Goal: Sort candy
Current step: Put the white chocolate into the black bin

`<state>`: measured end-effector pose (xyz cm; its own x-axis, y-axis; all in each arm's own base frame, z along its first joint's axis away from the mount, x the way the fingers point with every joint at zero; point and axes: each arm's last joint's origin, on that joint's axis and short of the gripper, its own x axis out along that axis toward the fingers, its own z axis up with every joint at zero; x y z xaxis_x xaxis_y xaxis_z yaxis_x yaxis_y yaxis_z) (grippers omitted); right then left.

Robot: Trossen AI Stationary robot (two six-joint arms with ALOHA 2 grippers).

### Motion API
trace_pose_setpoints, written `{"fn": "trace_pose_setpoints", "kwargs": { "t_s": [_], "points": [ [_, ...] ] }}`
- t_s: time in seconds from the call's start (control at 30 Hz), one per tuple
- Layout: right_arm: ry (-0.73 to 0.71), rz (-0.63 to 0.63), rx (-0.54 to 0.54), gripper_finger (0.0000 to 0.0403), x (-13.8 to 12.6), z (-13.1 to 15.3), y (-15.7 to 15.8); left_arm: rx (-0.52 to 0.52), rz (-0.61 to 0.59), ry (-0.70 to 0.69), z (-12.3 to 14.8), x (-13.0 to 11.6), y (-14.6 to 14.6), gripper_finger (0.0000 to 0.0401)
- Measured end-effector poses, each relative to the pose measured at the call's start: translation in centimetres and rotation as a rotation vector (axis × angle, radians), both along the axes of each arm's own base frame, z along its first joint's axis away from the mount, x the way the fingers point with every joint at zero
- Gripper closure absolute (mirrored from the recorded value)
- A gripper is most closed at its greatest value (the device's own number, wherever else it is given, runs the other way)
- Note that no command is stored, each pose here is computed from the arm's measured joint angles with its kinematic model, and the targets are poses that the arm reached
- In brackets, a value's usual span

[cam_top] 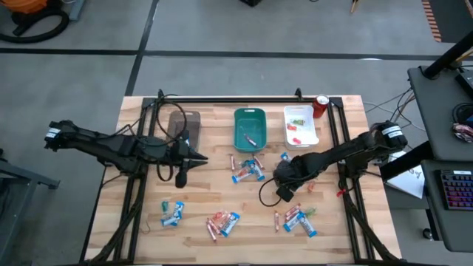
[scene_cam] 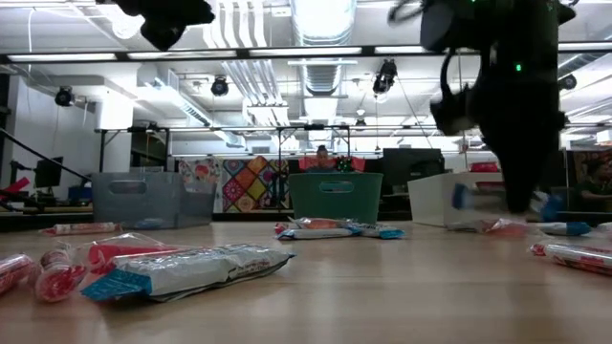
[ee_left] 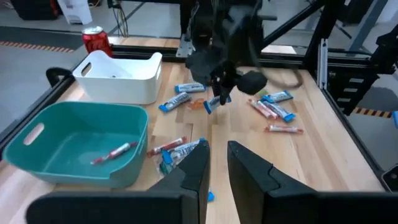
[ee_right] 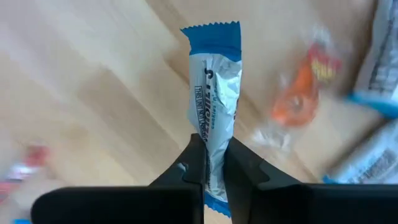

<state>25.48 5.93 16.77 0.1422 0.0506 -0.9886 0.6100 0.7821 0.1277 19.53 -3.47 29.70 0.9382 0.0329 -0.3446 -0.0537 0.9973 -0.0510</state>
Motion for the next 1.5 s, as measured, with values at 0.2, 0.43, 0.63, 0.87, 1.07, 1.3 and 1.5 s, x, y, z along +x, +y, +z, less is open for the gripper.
{"fn": "trace_pose_setpoints", "kwargs": {
  "t_s": [0.2, 0.43, 0.63, 0.87, 1.07, 1.3, 1.5],
  "points": [
    [-0.488, 0.147, -0.303, 0.0379, 2.2, 3.6, 1.1, -0.054, 0.003, -0.158, -3.6, 2.5, -0.5, 0.0356],
    [-0.944, 0.291, -0.7, 0.0379, 5.8, 7.1, 2.1, -0.05, 0.0, -0.328, -6.4, 3.8, -0.7, 0.0298],
    [-1.113, 0.353, -0.828, 0.0376, 7.3, 8.2, 2.3, -0.012, -0.008, -0.382, -7.4, 5.1, -0.9, 0.0233],
    [-1.136, 0.364, -0.829, 0.0374, 7.4, 8.3, 2.4, 0.053, -0.024, -0.423, -6.6, 7.5, -1.4, 0.0208],
    [-1.133, 0.374, -0.806, 0.0373, 7.6, 7.8, 2.5, 0.076, -0.093, -0.444, -5.7, 10.1, -2.2, 0.0208],
    [-1.105, 0.392, -0.803, 0.0372, 7.6, 7.5, 2.5, 0.071, -0.095, -0.443, -5.3, 11.2, -2.4, 0.0241],
    [-1.098, 0.399, -0.805, 0.036, 7.6, 7.4, 2.5, 0.048, -0.059, -0.434, -5.3, 11.0, -2.1, 0.0356]
  ]
}}
